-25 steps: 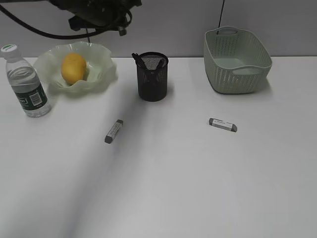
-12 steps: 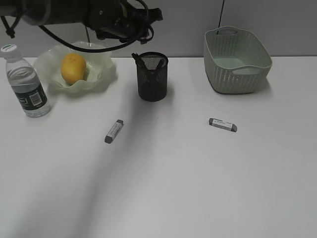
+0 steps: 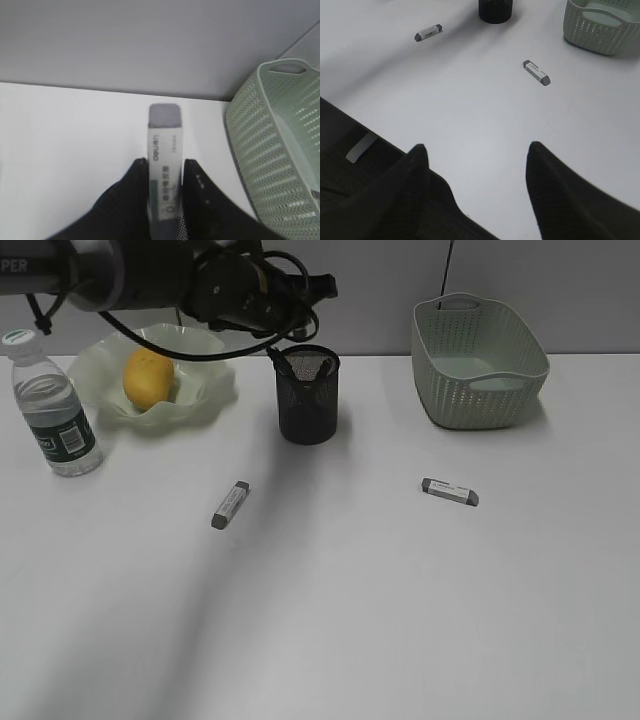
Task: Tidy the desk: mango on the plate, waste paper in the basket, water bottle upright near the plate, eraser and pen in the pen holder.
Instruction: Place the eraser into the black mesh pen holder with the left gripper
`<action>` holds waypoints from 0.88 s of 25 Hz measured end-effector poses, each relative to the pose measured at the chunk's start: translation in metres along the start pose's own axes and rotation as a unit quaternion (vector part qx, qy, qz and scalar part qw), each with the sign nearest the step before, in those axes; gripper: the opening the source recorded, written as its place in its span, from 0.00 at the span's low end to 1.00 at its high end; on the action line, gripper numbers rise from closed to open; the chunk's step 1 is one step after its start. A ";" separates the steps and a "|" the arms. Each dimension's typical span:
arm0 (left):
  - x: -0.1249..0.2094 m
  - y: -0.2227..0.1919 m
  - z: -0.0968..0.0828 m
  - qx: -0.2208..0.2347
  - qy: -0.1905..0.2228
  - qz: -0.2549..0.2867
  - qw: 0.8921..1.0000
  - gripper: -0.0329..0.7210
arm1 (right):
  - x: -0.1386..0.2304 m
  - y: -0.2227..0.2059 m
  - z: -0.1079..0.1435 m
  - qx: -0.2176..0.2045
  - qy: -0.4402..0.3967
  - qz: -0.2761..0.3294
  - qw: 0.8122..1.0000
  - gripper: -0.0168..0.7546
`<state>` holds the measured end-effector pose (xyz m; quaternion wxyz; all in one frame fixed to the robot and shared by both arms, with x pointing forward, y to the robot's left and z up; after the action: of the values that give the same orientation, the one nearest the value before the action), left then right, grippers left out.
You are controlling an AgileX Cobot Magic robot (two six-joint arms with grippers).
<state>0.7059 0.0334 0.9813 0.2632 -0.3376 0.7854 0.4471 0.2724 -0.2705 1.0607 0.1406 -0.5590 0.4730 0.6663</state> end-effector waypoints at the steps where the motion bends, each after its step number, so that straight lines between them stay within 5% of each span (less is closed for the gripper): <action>1: 0.001 0.000 -0.003 0.004 -0.005 0.000 1.000 0.30 | 0.000 0.000 0.000 0.000 0.000 0.000 1.000 0.66; 16: 0.004 0.009 -0.010 -0.012 -0.030 0.015 0.999 0.45 | 0.000 0.000 0.000 0.000 0.000 0.000 1.000 0.66; 22: -0.018 0.052 -0.015 -0.054 -0.092 0.042 0.993 0.54 | 0.000 0.000 0.000 0.000 0.000 0.000 1.000 0.66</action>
<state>0.6761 0.0449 1.0278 0.2970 -0.2753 0.7459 0.5288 0.2724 -0.2705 1.0607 0.1407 -0.5592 0.4732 0.6660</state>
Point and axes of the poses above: a point on each arm's last joint axis where the gripper is mounted, y pointing back along that axis away from the gripper, z along the wrist's bending axis when the last joint is at zero, x = y × z, the point moved 2 cm from there along -y, pointing out along that axis toward the gripper, and after that the axes turned 6 degrees about y, right-handed, at the moved point
